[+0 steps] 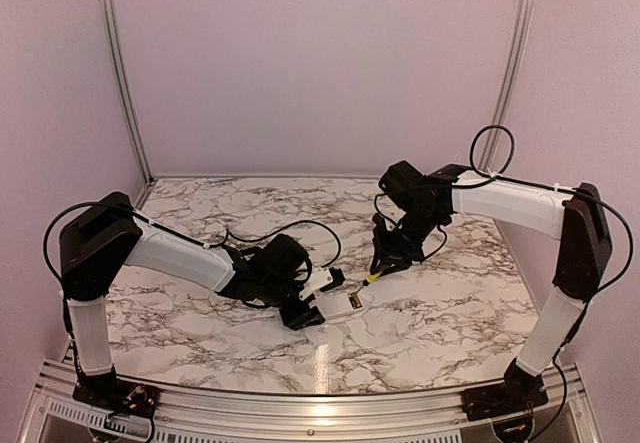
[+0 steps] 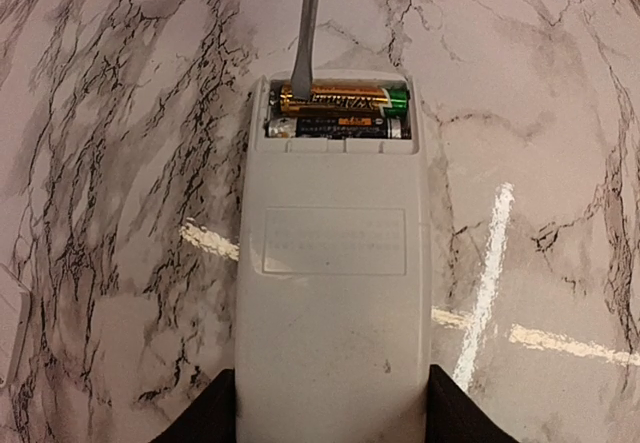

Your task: Unload the batteries from the remote control

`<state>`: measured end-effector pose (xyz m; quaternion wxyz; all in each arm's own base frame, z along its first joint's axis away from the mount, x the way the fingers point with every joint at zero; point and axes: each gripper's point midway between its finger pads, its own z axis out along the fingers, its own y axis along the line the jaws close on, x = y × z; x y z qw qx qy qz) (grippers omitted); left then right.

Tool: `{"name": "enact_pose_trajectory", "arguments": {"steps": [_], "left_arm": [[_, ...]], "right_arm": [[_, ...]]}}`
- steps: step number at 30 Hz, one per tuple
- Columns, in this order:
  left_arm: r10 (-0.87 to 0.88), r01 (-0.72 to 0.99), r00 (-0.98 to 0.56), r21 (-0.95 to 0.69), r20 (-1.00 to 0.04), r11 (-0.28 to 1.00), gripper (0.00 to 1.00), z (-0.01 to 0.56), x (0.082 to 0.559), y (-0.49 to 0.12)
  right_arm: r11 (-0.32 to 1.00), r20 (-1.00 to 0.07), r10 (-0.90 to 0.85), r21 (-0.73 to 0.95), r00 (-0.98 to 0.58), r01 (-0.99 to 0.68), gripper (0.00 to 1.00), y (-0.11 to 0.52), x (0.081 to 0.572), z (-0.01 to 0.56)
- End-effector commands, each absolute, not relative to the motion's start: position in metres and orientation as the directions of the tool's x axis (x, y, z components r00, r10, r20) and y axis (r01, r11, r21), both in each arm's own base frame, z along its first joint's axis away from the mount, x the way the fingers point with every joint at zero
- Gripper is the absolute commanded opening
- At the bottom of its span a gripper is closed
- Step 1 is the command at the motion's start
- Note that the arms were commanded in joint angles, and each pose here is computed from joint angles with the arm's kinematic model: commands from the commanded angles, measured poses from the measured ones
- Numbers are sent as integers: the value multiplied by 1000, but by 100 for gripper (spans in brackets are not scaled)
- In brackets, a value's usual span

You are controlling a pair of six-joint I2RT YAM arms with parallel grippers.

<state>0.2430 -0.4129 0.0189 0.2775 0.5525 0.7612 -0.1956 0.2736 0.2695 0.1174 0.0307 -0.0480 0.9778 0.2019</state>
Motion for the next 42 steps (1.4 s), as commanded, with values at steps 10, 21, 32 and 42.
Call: {"name": "enact_pose_trajectory", "arguments": {"steps": [10, 21, 32, 42], "left_arm": [[746, 931, -269, 34, -610, 363, 0, 13, 254, -410], [752, 936, -257, 39, -607, 351, 0, 13, 253, -410], [754, 938, -248, 43, -608, 344, 0, 14, 253, -411], [756, 939, -244, 46, -607, 340, 0, 15, 255, -413]], "right_arm": [[916, -104, -96, 380, -990, -128, 0, 276, 282, 118], [931, -101, -116, 336, -988, -144, 0, 281, 281, 112], [940, -94, -148, 297, -985, -169, 0, 288, 281, 110], [953, -62, -171, 244, -983, -181, 0, 296, 272, 104]]}}
